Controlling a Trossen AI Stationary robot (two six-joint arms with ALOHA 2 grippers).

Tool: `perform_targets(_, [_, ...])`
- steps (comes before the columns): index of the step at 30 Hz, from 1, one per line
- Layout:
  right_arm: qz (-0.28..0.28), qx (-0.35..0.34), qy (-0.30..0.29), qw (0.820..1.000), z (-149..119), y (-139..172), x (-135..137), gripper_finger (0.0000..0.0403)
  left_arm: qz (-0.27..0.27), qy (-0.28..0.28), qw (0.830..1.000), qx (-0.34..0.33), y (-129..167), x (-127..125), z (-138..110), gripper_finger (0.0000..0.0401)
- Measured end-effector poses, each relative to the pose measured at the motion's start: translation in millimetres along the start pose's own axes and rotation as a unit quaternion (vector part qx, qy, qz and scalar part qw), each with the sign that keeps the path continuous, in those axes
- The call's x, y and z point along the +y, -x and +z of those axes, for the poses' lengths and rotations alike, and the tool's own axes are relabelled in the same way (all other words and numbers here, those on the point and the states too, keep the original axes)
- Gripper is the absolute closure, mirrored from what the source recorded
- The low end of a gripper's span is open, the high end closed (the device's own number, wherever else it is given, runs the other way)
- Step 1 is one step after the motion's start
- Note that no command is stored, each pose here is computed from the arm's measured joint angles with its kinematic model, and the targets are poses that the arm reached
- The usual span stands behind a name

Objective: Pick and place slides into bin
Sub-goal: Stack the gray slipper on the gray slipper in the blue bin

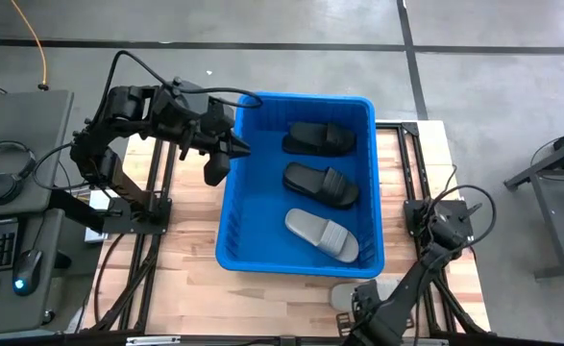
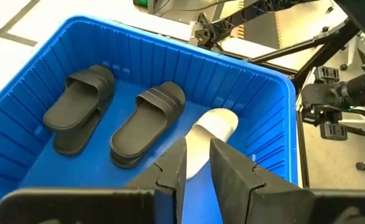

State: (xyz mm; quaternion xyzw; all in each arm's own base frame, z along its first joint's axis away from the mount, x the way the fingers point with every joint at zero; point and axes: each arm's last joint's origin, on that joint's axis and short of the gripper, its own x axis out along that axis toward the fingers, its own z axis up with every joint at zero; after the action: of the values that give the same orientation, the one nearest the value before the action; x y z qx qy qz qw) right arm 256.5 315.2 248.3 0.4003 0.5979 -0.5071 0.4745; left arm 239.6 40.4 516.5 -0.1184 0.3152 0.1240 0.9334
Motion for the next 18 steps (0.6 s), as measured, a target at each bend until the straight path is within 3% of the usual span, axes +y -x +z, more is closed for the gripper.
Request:
perform_targets(12, [-0.036,-0.036,-0.036,0.998,-5.6,-35.9,15.6,0.0324,0.001,-0.010,1.000,0.008,0.0,0.3,-1.5,0.0338])
perform_targets(18, [-0.016,-0.040,-0.032,0.999,1.9,-29.5,24.4,0.0324,0.001,-0.010,1.000,0.008,0.0,0.3,-1.5,0.0341])
